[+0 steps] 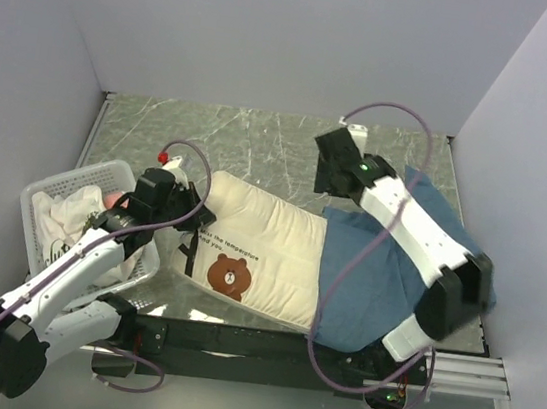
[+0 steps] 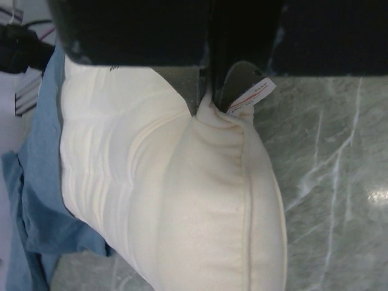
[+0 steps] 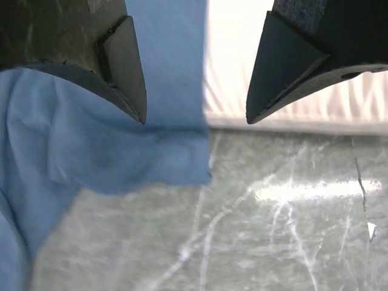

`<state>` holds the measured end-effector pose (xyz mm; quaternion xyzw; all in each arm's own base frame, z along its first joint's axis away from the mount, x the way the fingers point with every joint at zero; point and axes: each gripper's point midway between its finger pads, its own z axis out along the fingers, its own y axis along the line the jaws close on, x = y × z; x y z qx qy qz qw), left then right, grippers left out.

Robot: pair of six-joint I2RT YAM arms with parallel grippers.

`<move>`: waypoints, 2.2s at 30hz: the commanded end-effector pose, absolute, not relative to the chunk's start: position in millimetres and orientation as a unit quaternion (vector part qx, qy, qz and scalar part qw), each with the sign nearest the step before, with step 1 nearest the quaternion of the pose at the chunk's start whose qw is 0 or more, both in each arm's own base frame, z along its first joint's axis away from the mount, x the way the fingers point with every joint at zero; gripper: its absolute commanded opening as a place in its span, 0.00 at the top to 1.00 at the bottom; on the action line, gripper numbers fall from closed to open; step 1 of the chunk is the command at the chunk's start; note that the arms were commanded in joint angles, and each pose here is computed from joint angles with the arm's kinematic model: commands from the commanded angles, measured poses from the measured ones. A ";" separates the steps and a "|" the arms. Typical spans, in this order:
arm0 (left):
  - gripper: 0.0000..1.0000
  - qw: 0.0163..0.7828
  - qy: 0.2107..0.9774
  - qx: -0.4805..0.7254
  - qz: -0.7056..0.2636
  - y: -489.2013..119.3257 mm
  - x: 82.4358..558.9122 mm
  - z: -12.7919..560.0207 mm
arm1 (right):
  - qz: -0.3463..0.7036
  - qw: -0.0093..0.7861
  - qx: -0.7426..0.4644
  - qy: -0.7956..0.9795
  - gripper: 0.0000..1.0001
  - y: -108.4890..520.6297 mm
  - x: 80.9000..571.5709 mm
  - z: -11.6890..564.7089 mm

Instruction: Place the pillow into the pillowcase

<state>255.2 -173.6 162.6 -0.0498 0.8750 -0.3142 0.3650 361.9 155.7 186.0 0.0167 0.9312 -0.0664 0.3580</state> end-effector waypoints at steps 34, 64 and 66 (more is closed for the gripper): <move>0.99 0.429 0.797 -0.198 -0.377 -172.0 286.7 167.5 | 0.041 0.396 -0.119 0.910 1.00 371.3 333.8 235.1; 0.99 0.458 0.776 -0.340 -0.270 -105.3 329.8 179.7 | 0.123 0.466 0.063 0.874 0.30 183.5 258.8 122.5; 0.99 0.460 0.775 -0.337 -0.272 -106.1 331.0 185.0 | 0.147 0.474 0.079 0.864 0.30 184.6 258.8 117.5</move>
